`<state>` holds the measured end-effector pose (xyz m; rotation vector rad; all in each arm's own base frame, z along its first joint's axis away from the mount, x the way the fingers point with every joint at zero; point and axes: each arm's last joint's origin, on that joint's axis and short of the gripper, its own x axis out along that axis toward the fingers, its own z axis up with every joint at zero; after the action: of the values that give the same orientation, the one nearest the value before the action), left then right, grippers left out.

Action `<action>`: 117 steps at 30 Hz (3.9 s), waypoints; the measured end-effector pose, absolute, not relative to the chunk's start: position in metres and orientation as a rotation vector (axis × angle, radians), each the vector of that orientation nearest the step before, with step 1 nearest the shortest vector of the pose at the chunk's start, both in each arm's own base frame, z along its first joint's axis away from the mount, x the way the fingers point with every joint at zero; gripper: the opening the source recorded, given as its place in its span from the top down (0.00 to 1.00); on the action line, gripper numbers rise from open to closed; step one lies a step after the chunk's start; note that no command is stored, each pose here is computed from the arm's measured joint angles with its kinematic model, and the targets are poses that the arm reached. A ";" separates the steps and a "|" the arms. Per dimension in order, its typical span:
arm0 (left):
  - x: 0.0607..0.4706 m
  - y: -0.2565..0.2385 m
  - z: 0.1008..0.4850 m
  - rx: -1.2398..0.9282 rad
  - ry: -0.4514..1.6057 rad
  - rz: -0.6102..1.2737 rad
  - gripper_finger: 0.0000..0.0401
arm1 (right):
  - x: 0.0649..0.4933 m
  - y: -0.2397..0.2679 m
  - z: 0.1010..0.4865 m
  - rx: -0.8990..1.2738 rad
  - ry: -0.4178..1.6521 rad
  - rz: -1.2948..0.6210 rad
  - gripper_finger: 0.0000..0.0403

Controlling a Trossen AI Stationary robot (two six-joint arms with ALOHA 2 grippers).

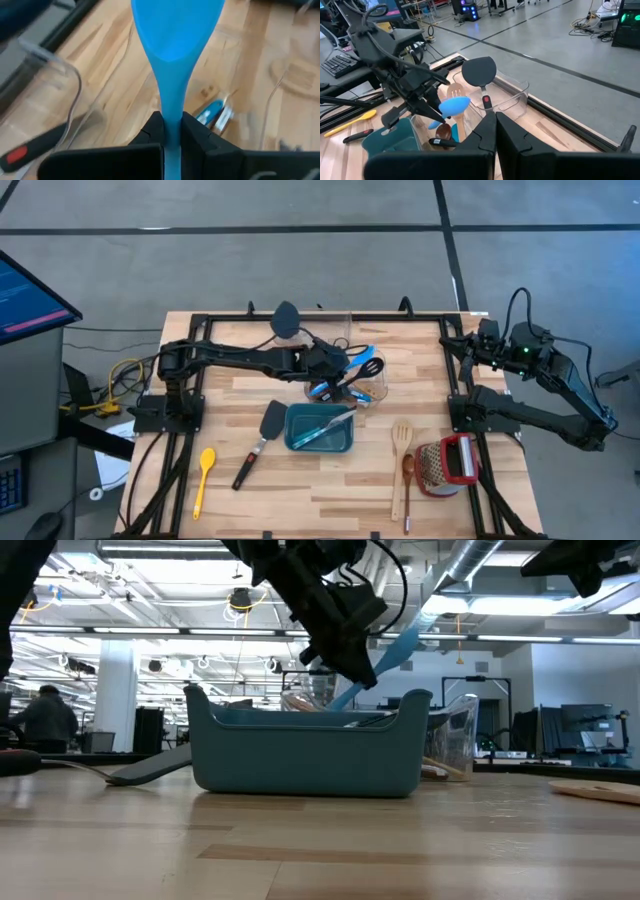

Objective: Pick & Place Kitchen Items
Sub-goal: Put the blue serving spoon into the bottom transparent bin, then put the yellow serving spoon into the bottom transparent bin

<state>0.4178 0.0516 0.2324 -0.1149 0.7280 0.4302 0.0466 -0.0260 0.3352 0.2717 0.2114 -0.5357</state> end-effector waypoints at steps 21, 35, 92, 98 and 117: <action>0.399 0.054 0.193 -0.175 0.849 0.466 0.96 | 0.045 -0.027 0.332 0.262 0.245 -0.604 1.00; 0.396 0.066 0.187 -0.224 0.827 0.506 0.91 | 0.044 -0.027 0.331 0.260 0.249 -0.615 1.00; 0.303 0.031 0.387 -0.321 0.131 0.363 0.99 | 0.044 -0.027 0.331 0.261 0.259 -0.615 1.00; 0.281 0.005 0.392 -0.499 0.200 0.311 1.00 | 0.044 -0.027 0.331 0.261 0.259 -0.615 1.00; 0.234 -0.119 0.355 -1.414 0.901 0.221 1.00 | 0.043 -0.029 0.331 0.211 0.270 -0.663 1.00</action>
<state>0.2344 -0.1190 0.3548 -1.4137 0.9006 0.2215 0.0433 -0.0286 0.3306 0.2112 0.2701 -0.6634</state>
